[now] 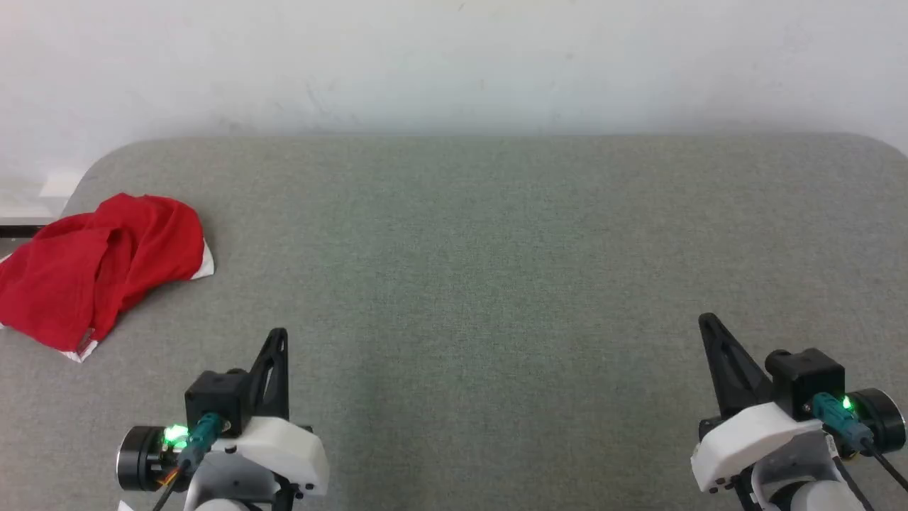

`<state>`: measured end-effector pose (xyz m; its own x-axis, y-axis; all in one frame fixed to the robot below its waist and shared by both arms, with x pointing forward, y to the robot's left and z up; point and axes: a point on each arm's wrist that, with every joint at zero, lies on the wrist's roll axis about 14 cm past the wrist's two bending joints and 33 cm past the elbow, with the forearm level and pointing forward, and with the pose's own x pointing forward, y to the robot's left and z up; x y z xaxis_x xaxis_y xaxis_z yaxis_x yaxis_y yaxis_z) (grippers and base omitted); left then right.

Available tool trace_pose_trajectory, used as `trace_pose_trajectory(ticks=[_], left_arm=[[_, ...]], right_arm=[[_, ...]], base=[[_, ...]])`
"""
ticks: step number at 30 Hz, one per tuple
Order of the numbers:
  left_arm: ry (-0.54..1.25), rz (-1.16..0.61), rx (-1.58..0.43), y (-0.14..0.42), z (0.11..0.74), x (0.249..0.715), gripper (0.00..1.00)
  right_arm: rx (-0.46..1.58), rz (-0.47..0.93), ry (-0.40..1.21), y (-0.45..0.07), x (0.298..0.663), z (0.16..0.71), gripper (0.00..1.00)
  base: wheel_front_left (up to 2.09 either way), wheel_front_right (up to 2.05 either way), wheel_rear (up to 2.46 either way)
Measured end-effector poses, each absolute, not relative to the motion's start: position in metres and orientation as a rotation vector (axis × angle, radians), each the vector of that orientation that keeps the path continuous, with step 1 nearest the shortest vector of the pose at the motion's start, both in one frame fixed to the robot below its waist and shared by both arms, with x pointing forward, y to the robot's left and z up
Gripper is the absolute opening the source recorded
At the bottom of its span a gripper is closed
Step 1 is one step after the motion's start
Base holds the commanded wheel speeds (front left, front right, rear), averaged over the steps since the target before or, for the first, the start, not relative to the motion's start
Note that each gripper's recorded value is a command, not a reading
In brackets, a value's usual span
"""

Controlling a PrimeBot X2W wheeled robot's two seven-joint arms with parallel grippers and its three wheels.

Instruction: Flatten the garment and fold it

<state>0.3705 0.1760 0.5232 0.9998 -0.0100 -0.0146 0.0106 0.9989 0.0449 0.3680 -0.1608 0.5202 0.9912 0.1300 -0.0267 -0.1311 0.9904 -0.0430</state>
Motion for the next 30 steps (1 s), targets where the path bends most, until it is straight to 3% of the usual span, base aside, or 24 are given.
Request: trace_pose_trajectory(ticks=[23, 24, 30], left_arm=[[0.014, -0.01, 0.045, 0.176, 0.5232, 0.3705, 0.0], [0.014, -0.01, 0.045, 0.176, 0.5232, 0.3705, 1.0], [0.016, -0.012, 0.045, 0.1753, 0.5225, 0.3704, 1.0]], right_arm=[[-0.045, 0.131, 0.024, -0.1608, 0.368, 0.5202, 0.0], [-0.045, 0.131, 0.024, -0.1608, 0.368, 0.5202, 1.0], [-0.045, 0.131, 0.026, -0.161, 0.3678, 0.5194, 1.0]], base=[[0.0, 0.0, 0.0], [0.0, 0.0, 0.0], [0.0, 0.0, 0.0]])
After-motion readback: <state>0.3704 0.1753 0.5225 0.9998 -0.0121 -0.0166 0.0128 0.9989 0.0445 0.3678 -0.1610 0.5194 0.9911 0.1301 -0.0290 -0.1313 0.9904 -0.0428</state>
